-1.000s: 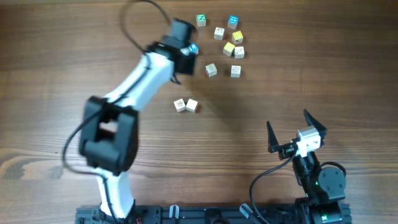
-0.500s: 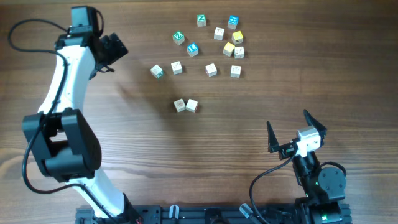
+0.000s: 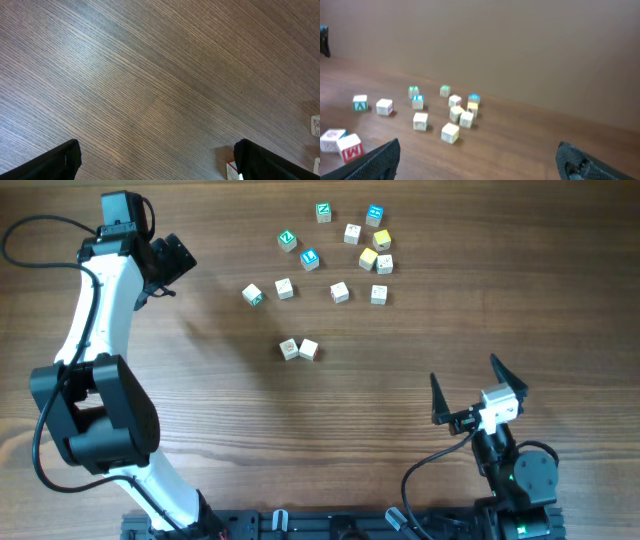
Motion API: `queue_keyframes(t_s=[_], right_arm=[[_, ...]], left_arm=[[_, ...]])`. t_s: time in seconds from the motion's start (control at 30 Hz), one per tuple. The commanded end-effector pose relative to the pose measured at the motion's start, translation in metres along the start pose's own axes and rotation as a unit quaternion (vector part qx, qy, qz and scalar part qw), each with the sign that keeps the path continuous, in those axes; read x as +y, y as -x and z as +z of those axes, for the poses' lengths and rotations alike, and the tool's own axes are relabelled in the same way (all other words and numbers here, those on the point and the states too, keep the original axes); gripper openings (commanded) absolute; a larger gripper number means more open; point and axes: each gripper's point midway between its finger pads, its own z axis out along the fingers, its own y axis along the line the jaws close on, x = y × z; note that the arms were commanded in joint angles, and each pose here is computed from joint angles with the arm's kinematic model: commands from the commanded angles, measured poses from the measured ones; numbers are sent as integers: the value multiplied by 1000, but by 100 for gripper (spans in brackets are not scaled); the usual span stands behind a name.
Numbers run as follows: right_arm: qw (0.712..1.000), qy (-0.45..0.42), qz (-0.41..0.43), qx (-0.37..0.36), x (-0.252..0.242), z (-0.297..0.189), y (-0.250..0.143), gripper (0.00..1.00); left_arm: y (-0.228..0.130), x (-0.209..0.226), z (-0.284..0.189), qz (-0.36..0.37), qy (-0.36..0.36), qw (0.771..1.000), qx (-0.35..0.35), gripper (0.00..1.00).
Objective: Form a circle
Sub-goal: 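Lift the left arm away to the left side, then reach the right gripper to the back-right blocks and grasp the airplane block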
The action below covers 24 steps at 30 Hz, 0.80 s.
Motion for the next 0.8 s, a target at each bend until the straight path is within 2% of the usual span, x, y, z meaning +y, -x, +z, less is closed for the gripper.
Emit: queue_keyframes(t_s=[0.0, 0.2, 0.43, 0.6, 0.77], right_arm=[[998, 30, -8, -47, 9, -2, 22, 100], [999, 45, 12, -25, 12, -5, 30, 100], [999, 47, 23, 0, 1, -4, 97, 100], [995, 59, 39, 72, -12, 38, 153, 100], [979, 77, 48, 183, -31, 105, 217, 100]], left_arm=[[-1, 0, 0, -5, -3, 1000, 2, 100], [-1, 0, 0, -5, -3, 1000, 2, 100], [-1, 0, 0, -5, -3, 1000, 2, 100], [-1, 0, 0, -5, -3, 1000, 2, 100], [-1, 0, 0, -5, -3, 1000, 2, 100]])
